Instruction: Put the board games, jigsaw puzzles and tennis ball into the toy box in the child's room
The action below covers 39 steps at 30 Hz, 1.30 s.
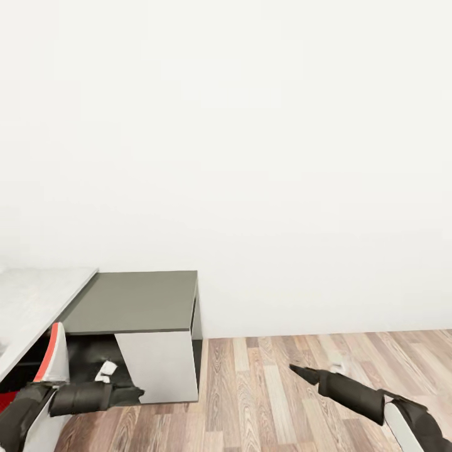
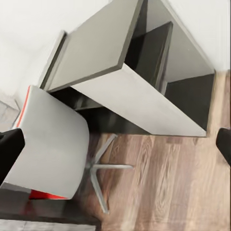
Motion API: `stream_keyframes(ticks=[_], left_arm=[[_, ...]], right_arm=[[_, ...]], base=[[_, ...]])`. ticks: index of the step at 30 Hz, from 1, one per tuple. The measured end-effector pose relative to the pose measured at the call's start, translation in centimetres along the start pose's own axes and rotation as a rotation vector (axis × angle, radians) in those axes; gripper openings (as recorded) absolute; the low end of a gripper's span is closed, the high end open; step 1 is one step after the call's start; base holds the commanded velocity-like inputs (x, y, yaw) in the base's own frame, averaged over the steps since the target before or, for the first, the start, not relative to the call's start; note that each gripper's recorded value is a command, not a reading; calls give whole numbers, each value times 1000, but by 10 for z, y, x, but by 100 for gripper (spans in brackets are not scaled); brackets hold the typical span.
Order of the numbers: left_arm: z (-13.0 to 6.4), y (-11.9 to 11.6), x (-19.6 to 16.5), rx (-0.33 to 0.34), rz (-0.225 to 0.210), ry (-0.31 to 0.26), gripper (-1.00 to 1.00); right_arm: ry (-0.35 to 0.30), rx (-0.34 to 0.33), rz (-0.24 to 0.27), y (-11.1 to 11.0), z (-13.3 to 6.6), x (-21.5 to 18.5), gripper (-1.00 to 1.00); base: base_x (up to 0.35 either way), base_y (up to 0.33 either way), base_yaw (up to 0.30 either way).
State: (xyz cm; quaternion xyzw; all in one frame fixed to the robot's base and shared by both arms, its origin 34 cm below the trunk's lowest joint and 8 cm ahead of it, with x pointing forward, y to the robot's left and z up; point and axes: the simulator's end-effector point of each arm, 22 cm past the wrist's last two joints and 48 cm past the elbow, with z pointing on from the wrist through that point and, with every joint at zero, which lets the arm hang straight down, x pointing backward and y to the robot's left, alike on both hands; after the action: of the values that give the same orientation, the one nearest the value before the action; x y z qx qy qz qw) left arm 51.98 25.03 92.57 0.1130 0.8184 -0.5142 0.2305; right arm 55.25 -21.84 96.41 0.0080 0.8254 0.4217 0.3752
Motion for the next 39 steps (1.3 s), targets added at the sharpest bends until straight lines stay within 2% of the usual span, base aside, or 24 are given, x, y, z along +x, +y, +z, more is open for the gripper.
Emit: stream_keyframes(ticks=[2,3,4,5,6,7,8,9,12,13,14,15,17,21,26,29,33,39], left_arm=[[24,16,26,-58,-18,36,100],[39,31,45,-117,-33,60,100],[46,40,55,-153,-41,70,100],[55,59,73,-231,-52,87,100],[58,79,91,-319,-60,103,100],[58,89,99,-366,-66,110,100],[58,106,114,-451,-74,125,100],[56,116,123,-503,-78,132,100],[35,163,167,-773,-74,164,100],[28,170,175,-820,-71,166,100],[-11,197,206,-1051,-32,157,100],[-23,199,231,-1102,-33,180,100],[-49,203,260,-1216,-17,181,100],[-66,197,296,-1288,-20,204,100],[-74,188,331,-1308,-39,248,100],[-79,182,353,-1311,-54,277,100],[-88,175,376,-1316,-68,308,100],[-97,168,396,-1331,-77,334,100]], right_arm=[[40,36,27,-8,15,25,100],[68,73,48,-16,24,44,100],[83,98,60,-22,28,55,100],[115,156,79,-37,32,75,100],[144,218,97,-52,34,94,100],[158,249,106,-60,33,102,100],[180,304,116,-74,32,117,100],[191,333,123,-82,30,126,100],[253,473,142,-122,17,180,100],[265,494,144,-129,13,191,100],[283,566,85,-151,0,222,100],[355,619,122,-166,-22,265,100],[386,673,108,-181,-44,296,100],[404,728,92,-194,-69,320,100],[454,835,87,-209,-108,355,100],[492,917,50,-218,-135,373,100],[529,981,13,-218,-149,389,100],[570,998,22,-205,-159,419,100]], base=[[0,0,0],[0,0,0],[0,0,0],[0,0,0],[0,0,0],[0,0,0],[0,0,0],[0,0,0],[0,0,0],[0,0,0],[0,0,0],[0,0,0],[0,0,0],[0,0,0],[0,0,0],[0,0,0],[0,0,0],[0,0,0]])
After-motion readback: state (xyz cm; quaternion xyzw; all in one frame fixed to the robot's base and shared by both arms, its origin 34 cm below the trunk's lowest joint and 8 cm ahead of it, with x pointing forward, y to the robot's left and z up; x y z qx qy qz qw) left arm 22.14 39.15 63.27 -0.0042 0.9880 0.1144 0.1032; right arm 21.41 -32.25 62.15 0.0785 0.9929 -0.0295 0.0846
